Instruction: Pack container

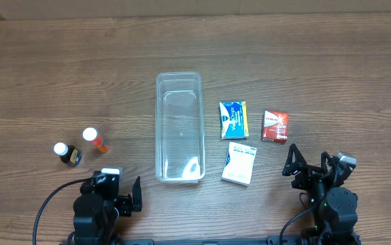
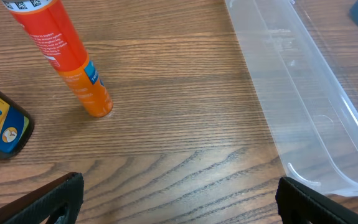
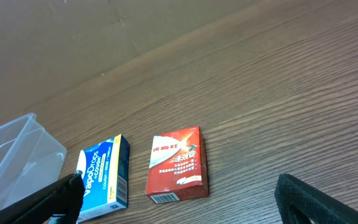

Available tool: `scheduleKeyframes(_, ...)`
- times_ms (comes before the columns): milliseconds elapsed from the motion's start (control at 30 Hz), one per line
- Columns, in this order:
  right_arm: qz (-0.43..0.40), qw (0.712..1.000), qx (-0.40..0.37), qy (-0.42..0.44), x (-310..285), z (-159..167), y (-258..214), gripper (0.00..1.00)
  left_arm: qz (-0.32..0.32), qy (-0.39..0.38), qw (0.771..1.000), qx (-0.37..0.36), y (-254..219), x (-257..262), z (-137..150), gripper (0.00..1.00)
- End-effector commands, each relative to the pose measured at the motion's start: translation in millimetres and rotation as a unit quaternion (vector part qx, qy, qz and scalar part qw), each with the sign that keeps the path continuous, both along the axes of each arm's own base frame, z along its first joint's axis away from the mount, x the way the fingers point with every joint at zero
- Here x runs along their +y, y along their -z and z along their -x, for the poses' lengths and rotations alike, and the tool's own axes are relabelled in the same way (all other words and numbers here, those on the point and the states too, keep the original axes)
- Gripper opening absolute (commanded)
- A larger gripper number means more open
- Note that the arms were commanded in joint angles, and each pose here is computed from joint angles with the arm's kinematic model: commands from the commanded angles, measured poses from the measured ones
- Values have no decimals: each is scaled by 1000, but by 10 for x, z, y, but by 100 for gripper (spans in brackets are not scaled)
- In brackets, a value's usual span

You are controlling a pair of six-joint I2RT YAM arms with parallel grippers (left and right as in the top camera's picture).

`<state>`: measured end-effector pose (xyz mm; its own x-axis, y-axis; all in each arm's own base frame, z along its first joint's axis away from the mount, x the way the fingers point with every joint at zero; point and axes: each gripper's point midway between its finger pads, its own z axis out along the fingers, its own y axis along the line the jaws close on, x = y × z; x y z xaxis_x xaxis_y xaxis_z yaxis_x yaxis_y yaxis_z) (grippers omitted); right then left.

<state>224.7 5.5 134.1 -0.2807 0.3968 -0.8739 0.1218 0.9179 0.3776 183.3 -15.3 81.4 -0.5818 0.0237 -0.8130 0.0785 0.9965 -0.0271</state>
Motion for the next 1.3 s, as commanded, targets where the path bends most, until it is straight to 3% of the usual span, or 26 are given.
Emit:
scheduleKeyframes(0,-1,1000,-4,0,1,-3,5,100,2,-4,1000,-3,1,8,-6,100)
scheduleKeyframes(967,-4,1000,-10,-2,8,-13,-25,100,2,-4,1000,-3,1,8,-6,100)
scheduleKeyframes(1033,-71,996,-17,-45,217,-13,-77,100,2,-4,1000,-3,1,8,-6,100)
scheduleKeyframes(1067,-110,991,-33,-71,337,-21,-187,100,2,-4,1000,-3,1,8,-6,100)
scheduleKeyframes(1167,-124,966,-149,-173,641,14,-820,100,2,-4,1000,-3,1,8,-6,100)
scheduleKeyframes(1267,-125,952,-211,-185,654,95,-1440,100,2,-4,1000,-3,1,8,-6,100)
